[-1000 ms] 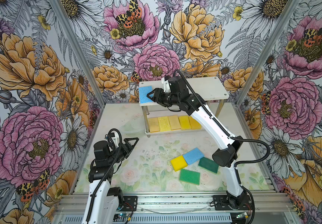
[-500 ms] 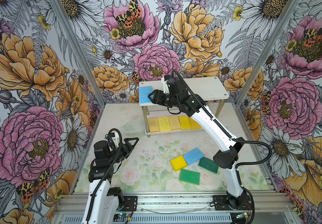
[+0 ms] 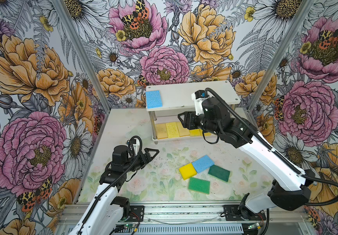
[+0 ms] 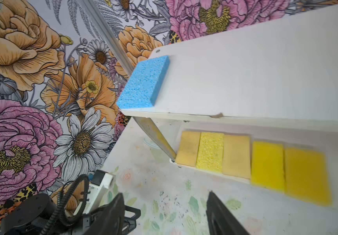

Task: Arrange cleaning sponges on a shelf
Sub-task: Pick up the cleaning sponge at the center of the table.

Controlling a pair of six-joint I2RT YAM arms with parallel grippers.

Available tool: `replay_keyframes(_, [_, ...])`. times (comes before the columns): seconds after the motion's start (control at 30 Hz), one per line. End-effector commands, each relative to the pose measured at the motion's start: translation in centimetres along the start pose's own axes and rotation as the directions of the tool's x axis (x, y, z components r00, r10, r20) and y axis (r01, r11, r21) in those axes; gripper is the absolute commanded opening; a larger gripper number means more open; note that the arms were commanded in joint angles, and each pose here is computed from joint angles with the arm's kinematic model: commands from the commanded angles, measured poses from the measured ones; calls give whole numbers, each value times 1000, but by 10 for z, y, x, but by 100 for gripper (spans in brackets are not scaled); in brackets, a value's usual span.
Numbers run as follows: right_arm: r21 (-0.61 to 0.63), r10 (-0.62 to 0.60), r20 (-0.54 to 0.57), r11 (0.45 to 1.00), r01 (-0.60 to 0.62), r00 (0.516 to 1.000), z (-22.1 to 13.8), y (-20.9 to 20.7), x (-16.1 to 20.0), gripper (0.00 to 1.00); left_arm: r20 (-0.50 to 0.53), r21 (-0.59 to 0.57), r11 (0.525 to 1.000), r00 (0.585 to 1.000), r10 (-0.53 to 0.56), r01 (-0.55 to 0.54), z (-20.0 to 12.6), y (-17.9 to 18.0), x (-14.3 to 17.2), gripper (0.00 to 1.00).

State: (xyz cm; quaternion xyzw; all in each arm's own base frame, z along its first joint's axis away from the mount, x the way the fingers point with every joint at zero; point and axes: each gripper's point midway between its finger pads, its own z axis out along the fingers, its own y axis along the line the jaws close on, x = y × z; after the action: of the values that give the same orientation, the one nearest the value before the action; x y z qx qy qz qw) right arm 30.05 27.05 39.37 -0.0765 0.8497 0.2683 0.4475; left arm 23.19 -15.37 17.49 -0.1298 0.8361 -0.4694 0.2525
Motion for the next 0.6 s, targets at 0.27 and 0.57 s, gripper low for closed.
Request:
replay_keyframes(0.27, [340, 519, -241, 837, -430, 820, -12, -148, 207, 61, -34, -31, 997, 997, 69, -70, 41, -5, 16, 94])
replay_keyframes(0.57, [415, 724, -161, 667, -619, 671, 10, -177, 274, 57, -114, -40, 994, 988, 101, -106, 72, -14, 44, 94])
